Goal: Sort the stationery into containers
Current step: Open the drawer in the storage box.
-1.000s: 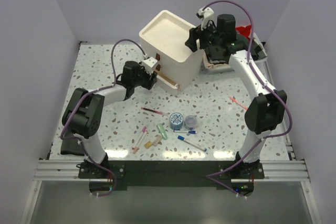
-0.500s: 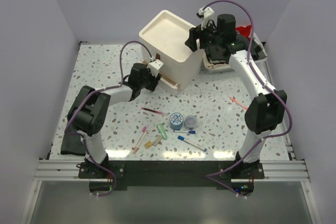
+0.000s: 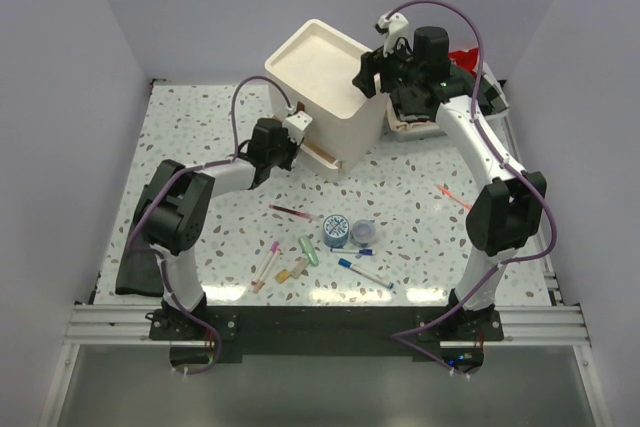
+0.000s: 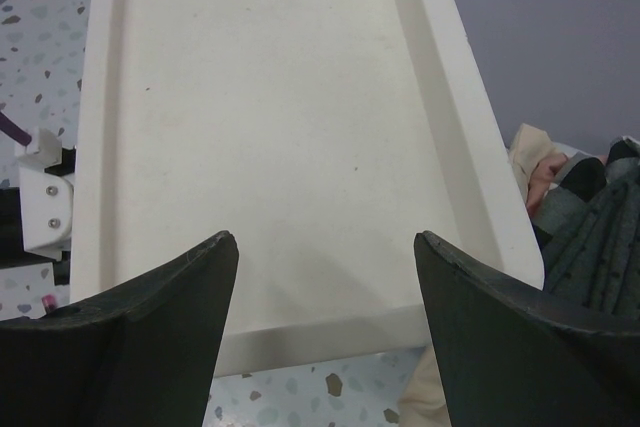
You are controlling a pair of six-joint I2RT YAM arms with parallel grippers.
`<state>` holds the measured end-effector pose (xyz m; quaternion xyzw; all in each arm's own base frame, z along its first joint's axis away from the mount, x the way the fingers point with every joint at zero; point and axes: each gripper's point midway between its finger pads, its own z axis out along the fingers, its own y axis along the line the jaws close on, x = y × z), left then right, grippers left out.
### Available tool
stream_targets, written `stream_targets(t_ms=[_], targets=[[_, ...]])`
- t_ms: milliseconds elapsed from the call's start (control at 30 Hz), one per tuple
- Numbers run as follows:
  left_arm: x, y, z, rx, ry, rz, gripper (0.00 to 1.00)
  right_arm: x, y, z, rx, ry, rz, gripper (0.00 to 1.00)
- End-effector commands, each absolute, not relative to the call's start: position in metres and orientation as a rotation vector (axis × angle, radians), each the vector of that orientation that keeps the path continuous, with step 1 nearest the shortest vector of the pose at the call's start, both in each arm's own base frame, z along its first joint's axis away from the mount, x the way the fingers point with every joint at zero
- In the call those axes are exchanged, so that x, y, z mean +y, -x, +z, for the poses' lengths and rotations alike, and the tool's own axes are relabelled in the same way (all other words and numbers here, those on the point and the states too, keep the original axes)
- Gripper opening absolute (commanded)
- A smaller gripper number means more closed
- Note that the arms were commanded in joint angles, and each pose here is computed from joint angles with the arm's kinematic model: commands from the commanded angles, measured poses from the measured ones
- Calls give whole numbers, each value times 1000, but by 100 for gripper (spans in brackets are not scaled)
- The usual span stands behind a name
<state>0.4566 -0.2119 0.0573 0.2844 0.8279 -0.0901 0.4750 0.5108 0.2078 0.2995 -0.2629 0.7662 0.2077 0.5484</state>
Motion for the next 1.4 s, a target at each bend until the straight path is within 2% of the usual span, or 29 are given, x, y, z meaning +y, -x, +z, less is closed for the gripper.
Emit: stream_targets(t_ms=[0,133,833,933,1000,1033,1133,1233,1367], targets=[[-220,-460,74,1984,-731,-254,11,207,-512,330,1736,595,470,75],[-213,-450,78,1995,-740,-263,0,206,-511,330,1736,599,464,75],[-175,-367,65,2112,-783,-257,0,203,-492,321,1755,633,465,75],[-174,-373,67,2102,-754,-235,10,202,-484,310,1769,689,448,76],[-170,-377,71,2105,-725,-203,24,198,-471,302,1784,764,427,78],[-167,-379,74,2104,-712,-186,35,197,-465,299,1790,791,420,78],[-152,-378,81,2116,-659,-114,52,190,-436,288,1811,911,402,81],[-143,-368,90,2119,-649,-108,59,180,-407,279,1830,999,380,83],[-133,-346,94,2171,-660,-108,63,171,-375,269,1854,1086,367,85]])
